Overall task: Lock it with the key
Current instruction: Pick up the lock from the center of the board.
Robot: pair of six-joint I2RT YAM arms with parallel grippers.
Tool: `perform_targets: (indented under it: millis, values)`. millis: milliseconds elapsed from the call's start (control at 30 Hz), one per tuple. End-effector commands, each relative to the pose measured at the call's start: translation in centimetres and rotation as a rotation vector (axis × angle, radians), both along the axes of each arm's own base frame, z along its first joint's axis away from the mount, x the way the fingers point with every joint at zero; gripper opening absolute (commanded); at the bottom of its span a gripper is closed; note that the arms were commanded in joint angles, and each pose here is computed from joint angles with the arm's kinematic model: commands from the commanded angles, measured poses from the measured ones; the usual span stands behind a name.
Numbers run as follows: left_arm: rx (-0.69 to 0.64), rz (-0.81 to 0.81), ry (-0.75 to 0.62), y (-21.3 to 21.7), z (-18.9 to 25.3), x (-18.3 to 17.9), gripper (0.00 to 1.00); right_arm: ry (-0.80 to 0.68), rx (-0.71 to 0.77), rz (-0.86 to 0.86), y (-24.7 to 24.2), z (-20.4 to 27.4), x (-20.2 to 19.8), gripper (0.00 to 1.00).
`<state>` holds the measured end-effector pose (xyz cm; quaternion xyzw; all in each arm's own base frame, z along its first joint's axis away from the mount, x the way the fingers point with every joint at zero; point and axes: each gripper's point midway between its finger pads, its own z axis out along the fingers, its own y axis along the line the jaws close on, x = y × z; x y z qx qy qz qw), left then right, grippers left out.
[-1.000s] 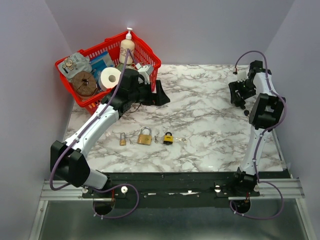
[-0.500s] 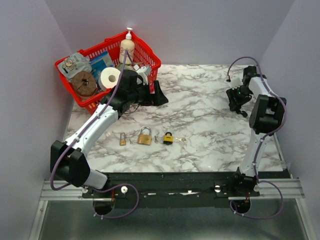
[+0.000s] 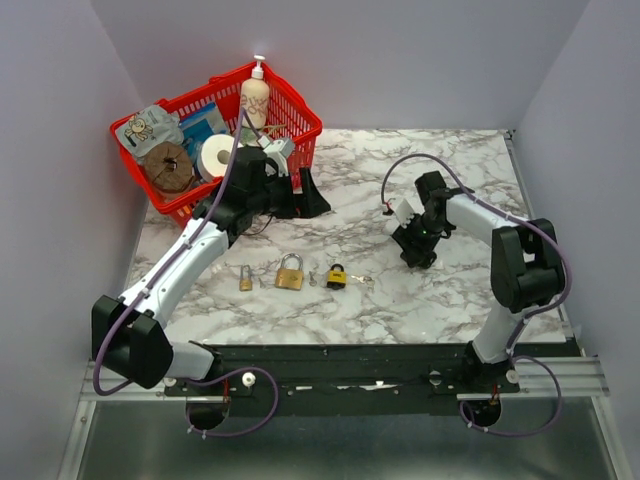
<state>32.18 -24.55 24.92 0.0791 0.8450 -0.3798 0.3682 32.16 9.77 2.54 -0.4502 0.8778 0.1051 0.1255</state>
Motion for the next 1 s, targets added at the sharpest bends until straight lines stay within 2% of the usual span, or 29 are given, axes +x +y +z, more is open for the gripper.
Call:
perform_targets:
  millis: [0,67,133,367,667,767,800,867,900,967]
  values:
    - [-0.014,0.029,-0.019,0.6,0.5,-0.1,0.99,-0.060,0.032,0.076,1.2,0.3,-0.4,0.57]
    - [-0.017,0.035,-0.015,0.7,0.4,-0.1,0.99,-0.060,0.024,0.052,1.1,0.3,-0.2,0.75]
    - [-0.022,0.037,-0.016,0.7,0.5,-0.1,0.99,-0.068,-0.008,0.023,0.6,0.0,0.3,0.80]
    - [-0.023,0.053,-0.022,1.0,0.6,0.1,0.99,-0.055,-0.065,-0.080,-0.6,-1.1,0.0,0.81]
    - [-0.032,0.072,-0.015,1.2,0.2,0.1,0.99,-0.046,-0.055,-0.118,-0.3,-1.6,-1.5,0.78]
    - [-0.031,0.075,-0.022,1.3,0.2,0.1,0.99,-0.050,-0.063,-0.123,-0.3,-1.6,-1.6,0.71]
    - [-0.035,0.078,-0.028,1.4,0.4,0.2,0.99,-0.049,-0.064,-0.124,-0.3,-1.6,-1.5,0.59]
    - [-0.053,0.070,-0.053,1.4,1.0,0.0,0.99,-0.057,-0.062,-0.112,-0.2,-1.3,-1.5,0.42]
    - [-0.065,0.059,-0.090,1.3,1.6,0.1,0.99,-0.059,-0.040,-0.099,0.1,-0.9,-1.5,0.27]
    - [-0.080,-0.009,-0.145,0.9,2.4,-0.9,0.99,-0.076,0.014,-0.058,1.0,1.0,-1.5,0.09]
